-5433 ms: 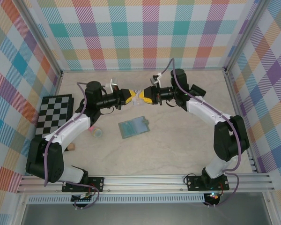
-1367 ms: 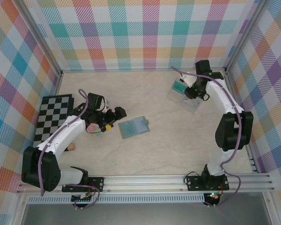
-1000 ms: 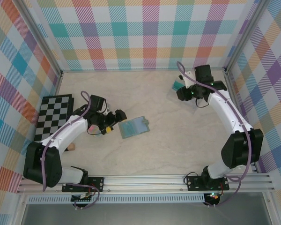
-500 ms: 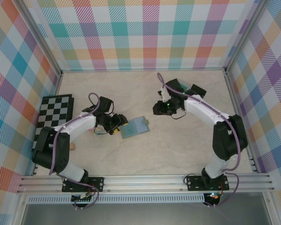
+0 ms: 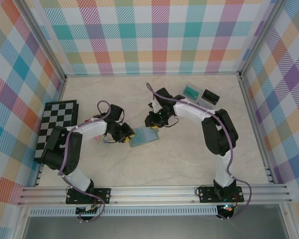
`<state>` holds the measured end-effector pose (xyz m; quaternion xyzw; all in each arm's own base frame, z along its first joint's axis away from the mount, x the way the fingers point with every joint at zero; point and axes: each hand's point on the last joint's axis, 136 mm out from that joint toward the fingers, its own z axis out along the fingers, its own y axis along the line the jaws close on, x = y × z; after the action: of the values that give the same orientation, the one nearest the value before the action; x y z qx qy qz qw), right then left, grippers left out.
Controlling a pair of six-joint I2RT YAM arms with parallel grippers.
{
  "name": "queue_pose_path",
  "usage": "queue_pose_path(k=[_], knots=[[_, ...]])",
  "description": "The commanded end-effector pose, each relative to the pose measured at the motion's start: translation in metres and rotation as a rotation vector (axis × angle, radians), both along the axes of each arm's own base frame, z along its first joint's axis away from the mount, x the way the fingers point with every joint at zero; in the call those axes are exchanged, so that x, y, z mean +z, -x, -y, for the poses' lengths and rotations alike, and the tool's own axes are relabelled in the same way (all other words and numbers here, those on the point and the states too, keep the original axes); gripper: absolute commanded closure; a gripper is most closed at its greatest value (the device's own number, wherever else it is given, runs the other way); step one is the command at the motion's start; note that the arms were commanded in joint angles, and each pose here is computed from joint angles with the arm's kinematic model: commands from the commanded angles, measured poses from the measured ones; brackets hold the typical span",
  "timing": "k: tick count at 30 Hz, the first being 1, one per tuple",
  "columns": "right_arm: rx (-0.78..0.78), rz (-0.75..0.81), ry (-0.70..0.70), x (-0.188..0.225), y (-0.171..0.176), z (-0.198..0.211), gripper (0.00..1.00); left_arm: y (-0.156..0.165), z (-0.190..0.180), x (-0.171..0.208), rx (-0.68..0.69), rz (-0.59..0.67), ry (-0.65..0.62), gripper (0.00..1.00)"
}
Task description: Take the credit cards out of the card holder
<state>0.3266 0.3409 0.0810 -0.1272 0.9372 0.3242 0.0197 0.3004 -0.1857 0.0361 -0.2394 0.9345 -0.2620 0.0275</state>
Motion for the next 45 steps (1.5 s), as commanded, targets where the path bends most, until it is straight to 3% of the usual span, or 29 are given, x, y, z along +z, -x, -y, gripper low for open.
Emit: queue_pose_path(k=[1,6,22,45], knots=[[0.069,-0.060,-0.084,0.003,0.005,-0.020,0.73,-0.009,0.009,0.001,-0.005,0.030,0.019,0.76],[0.122,-0.126,-0.132,-0.008,0.008,-0.034,0.75,-0.005,0.004,-0.010,-0.005,0.005,-0.012,0.79],[0.132,-0.171,-0.069,-0.045,0.003,-0.037,0.78,0.016,-0.006,-0.034,-0.026,-0.076,-0.067,0.87],[0.191,-0.222,-0.092,-0.047,0.039,-0.039,0.86,0.012,0.003,-0.020,-0.058,-0.039,-0.016,0.81]])
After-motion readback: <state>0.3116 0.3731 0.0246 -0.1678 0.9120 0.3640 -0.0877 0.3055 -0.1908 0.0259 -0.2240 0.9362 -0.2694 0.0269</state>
